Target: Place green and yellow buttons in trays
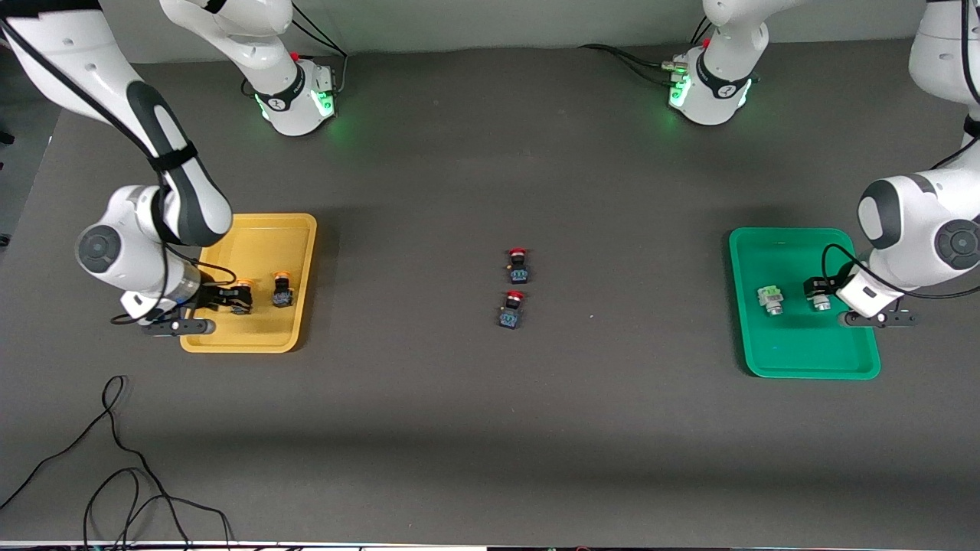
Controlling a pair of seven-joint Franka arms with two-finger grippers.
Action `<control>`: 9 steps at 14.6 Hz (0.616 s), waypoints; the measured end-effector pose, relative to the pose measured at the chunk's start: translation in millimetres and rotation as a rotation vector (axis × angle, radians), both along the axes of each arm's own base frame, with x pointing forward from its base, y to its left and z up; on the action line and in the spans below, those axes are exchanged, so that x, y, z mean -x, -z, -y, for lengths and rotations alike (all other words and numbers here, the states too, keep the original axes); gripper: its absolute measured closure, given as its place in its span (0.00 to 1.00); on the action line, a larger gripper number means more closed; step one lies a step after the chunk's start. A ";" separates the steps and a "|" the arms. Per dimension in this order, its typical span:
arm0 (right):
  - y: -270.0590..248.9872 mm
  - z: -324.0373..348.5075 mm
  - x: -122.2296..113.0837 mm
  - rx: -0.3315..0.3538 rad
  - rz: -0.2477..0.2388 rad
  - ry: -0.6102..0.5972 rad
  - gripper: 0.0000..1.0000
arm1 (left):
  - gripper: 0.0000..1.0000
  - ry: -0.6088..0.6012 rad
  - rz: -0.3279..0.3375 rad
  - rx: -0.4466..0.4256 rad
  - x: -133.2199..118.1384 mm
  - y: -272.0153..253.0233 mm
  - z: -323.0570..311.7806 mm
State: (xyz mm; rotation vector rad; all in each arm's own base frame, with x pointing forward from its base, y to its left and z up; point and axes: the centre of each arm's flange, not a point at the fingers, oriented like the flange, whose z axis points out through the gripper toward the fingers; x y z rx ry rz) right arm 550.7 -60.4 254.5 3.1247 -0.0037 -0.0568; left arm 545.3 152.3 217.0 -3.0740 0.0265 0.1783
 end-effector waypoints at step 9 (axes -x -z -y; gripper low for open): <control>-256.2 -31.8 11.5 0.042 0.093 -0.019 0.00 | 0.00 -0.044 -0.135 0.037 -43.2 -269.6 6.7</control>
